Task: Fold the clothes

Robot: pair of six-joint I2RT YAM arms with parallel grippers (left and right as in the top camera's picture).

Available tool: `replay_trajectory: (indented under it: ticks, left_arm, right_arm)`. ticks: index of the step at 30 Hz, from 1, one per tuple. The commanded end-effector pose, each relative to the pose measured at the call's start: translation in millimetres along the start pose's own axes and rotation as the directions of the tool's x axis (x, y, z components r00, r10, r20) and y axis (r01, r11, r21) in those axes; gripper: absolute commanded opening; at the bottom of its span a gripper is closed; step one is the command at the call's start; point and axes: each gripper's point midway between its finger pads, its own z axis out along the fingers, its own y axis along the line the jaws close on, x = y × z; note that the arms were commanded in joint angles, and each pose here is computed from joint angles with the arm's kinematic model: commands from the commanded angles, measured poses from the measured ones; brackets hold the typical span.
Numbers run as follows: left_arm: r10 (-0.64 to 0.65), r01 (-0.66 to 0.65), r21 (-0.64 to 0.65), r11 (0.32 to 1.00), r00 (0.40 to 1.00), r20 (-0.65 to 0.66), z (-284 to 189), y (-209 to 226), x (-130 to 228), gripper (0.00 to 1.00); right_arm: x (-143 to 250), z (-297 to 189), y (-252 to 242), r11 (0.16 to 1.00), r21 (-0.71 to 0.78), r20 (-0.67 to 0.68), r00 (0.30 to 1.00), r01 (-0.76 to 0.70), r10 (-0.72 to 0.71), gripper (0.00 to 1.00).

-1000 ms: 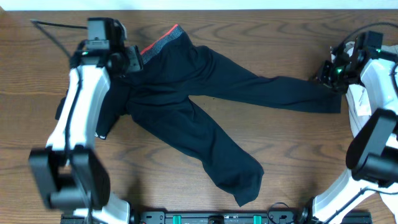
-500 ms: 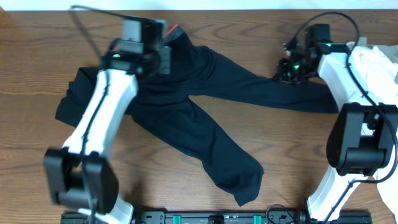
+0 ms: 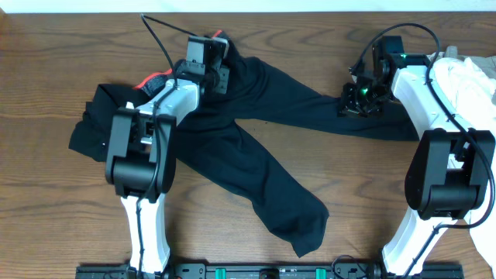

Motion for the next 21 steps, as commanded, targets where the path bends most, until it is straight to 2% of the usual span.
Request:
replay_trajectory:
  ticks: [1,5,8,11,14,16,19,21]
  left_arm:
    - [-0.004,0.003,-0.035,0.999,1.0,-0.019,15.3,16.3,12.6,0.28]
    - [-0.032,0.03,-0.057,0.998,0.999,-0.036,30.6,36.3,28.8,0.26]
    - [-0.075,0.07,-0.118,0.99,0.997,-0.033,37.6,66.6,38.1,0.25]
    - [-0.167,0.161,-0.243,0.957,0.986,-0.006,36.4,117.1,45.8,0.25]
    - [-0.272,0.272,-0.296,0.916,0.961,0.043,27.0,161.1,45.2,0.25]
    - [-0.333,0.341,-0.299,0.891,0.94,0.078,19.2,183.3,41.1,0.25]
    - [-0.364,0.373,-0.236,0.897,0.928,0.083,12.5,194.0,31.3,0.25]
    - [-0.373,0.381,-0.23,0.895,0.924,0.079,8.2,199.0,26.1,0.29]
  right_arm:
    - [-0.2,-5.5,7.2,1.0,-0.014,0.012,1.0,-0.001,0.001,0.02]
    - [0.5,-6.3,15.6,0.999,-0.044,0.012,1.0,0.009,-0.009,0.02]
    - [3.3,-5.2,21.3,0.999,-0.044,0.005,1.0,0.023,-0.023,0.02]
    - [7.6,-2.1,29.0,0.998,-0.043,-0.007,0.999,0.043,-0.043,0.02]
    - [10.3,1.8,37.7,0.996,-0.039,-0.011,0.997,0.077,-0.077,0.01]
    - [11.5,4.4,44.5,0.995,-0.041,-0.011,0.995,0.096,-0.097,0.02]
    - [16.9,9.5,60.2,0.988,-0.058,-0.02,0.99,0.14,-0.142,0.03]
    - [29.8,13.6,80.2,0.962,-0.114,-0.045,0.966,0.248,-0.254,0.04]
